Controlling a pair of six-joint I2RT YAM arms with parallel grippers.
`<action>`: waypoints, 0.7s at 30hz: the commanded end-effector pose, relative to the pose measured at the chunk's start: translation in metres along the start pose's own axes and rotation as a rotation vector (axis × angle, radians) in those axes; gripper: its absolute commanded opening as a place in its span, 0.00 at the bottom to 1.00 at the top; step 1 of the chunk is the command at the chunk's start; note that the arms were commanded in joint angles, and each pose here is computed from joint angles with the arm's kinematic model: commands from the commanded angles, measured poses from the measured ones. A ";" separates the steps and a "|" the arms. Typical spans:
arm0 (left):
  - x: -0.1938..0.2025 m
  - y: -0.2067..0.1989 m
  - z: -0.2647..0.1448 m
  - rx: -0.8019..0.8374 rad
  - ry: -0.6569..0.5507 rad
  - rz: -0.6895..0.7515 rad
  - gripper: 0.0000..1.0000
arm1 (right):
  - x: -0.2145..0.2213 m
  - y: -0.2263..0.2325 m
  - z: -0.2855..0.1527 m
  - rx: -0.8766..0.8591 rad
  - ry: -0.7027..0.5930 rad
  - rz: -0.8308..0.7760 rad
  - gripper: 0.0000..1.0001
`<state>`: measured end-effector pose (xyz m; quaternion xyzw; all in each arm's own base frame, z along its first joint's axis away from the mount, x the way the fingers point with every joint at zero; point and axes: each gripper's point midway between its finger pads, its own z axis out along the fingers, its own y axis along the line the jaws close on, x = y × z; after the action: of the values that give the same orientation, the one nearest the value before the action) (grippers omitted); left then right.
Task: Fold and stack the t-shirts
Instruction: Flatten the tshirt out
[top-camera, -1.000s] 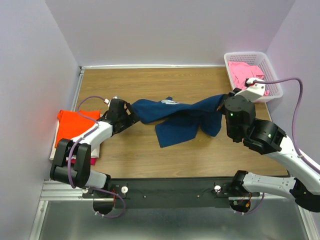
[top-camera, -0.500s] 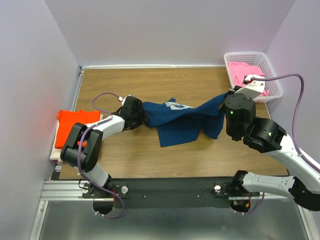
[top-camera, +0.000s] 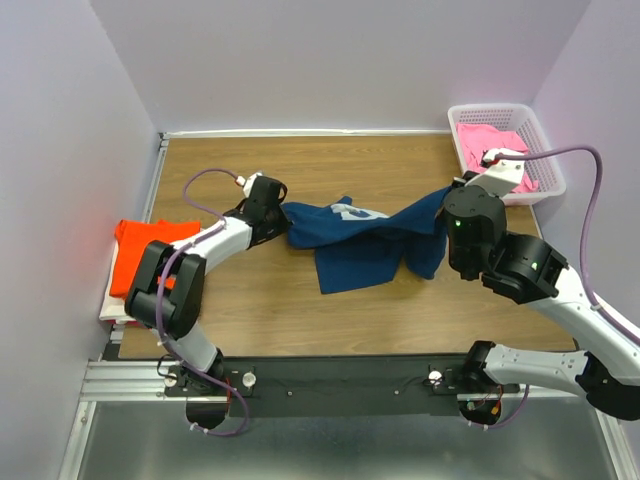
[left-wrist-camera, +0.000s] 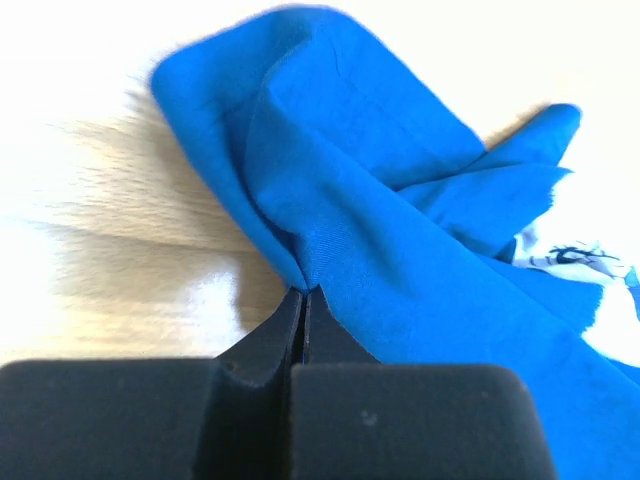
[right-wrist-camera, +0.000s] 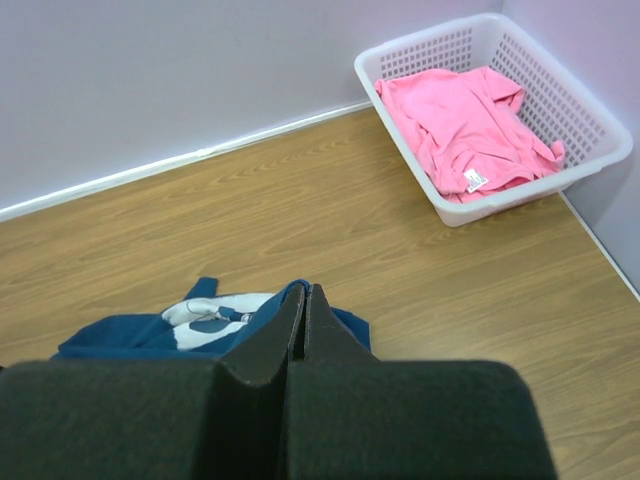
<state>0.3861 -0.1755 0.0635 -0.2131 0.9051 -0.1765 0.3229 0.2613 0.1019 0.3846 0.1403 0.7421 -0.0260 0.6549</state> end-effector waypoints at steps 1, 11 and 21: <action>-0.044 -0.002 -0.042 -0.030 -0.125 0.043 0.00 | 0.001 -0.001 0.002 0.018 0.000 -0.017 0.00; -0.090 0.008 -0.134 -0.125 -0.235 0.169 0.14 | -0.006 -0.010 -0.001 0.030 -0.016 -0.022 0.00; -0.041 0.022 -0.105 -0.080 -0.091 0.162 0.68 | 0.016 0.004 0.005 0.002 0.028 -0.062 0.00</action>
<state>0.3559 -0.1158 0.1833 -0.1611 0.8918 -0.1024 0.4102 0.2633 0.1060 0.3790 0.1249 0.7485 -0.0343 0.6504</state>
